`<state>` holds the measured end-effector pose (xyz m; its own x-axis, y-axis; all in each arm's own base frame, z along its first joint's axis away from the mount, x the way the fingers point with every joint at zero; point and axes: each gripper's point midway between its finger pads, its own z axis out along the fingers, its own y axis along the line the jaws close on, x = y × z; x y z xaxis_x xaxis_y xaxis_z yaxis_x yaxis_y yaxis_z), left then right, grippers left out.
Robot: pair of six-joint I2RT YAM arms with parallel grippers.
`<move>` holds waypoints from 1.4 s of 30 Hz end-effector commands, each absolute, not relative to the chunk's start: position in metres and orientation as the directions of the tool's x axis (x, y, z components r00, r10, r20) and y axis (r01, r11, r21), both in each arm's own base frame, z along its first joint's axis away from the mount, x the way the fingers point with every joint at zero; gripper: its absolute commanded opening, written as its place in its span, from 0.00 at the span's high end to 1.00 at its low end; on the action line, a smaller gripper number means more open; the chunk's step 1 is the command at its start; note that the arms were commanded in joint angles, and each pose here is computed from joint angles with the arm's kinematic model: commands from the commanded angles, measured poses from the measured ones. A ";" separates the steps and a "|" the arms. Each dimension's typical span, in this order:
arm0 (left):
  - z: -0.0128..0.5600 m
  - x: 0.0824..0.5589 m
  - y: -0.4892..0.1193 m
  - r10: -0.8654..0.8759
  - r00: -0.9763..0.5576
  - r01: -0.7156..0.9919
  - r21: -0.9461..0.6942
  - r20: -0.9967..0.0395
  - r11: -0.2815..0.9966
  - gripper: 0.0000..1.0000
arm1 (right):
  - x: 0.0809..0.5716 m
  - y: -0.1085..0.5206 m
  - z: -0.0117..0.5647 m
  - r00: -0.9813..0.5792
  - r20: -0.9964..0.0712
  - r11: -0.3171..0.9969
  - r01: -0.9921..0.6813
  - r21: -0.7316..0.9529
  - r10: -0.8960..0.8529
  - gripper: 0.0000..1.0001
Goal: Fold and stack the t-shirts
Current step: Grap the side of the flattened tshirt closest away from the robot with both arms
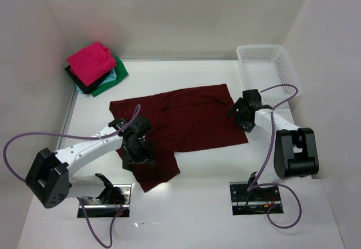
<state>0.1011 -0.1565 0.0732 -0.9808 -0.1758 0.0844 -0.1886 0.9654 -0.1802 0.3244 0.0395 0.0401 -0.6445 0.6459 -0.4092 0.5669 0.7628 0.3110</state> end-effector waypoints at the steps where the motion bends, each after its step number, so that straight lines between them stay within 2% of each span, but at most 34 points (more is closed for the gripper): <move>1: 0.064 0.087 -0.151 -0.190 -0.971 -0.203 -0.076 0.146 0.976 0.13 | 0.316 0.033 0.036 -0.623 -0.407 0.741 0.606 0.288 0.668 0.12; 5: 0.050 0.083 -0.162 -0.155 -0.974 -0.165 -0.047 0.167 0.985 0.12 | 0.315 0.035 0.035 -0.611 -0.401 0.728 0.611 0.310 0.683 0.10; 17: 0.025 0.080 -0.164 -0.278 -0.950 -0.289 -0.064 0.138 0.955 0.11 | 0.315 0.039 0.040 -0.609 -0.402 0.728 0.598 0.335 0.684 0.09; 29: 0.008 0.080 -0.152 -0.343 -0.934 -0.346 -0.019 0.097 0.938 0.18 | 0.317 0.040 0.041 -0.614 -0.404 0.735 0.586 0.342 0.678 0.09; 34: 0.001 0.082 -0.150 -0.363 -0.928 -0.365 -0.015 0.077 0.931 0.31 | 0.318 0.039 0.044 -0.607 -0.415 0.734 0.586 0.343 0.678 0.09; 35: 0.002 0.084 -0.152 -0.372 -0.926 -0.375 -0.032 0.069 0.926 0.40 | 0.318 0.039 0.044 -0.607 -0.415 0.734 0.586 0.343 0.678 0.09; 38: 0.002 0.085 -0.151 -0.373 -0.926 -0.375 -0.029 0.060 0.927 0.52 | 0.319 0.034 0.044 -0.591 -0.417 0.722 0.602 0.341 0.690 0.09; 39: 0.002 0.085 -0.151 -0.373 -0.926 -0.375 -0.029 0.060 0.927 0.61 | 0.319 0.034 0.044 -0.591 -0.417 0.722 0.602 0.341 0.690 0.09; 42: 0.004 0.090 -0.153 -0.373 -0.927 -0.374 -0.036 0.047 0.927 0.75 | 0.316 0.032 0.042 -0.592 -0.417 0.722 0.609 0.329 0.689 0.09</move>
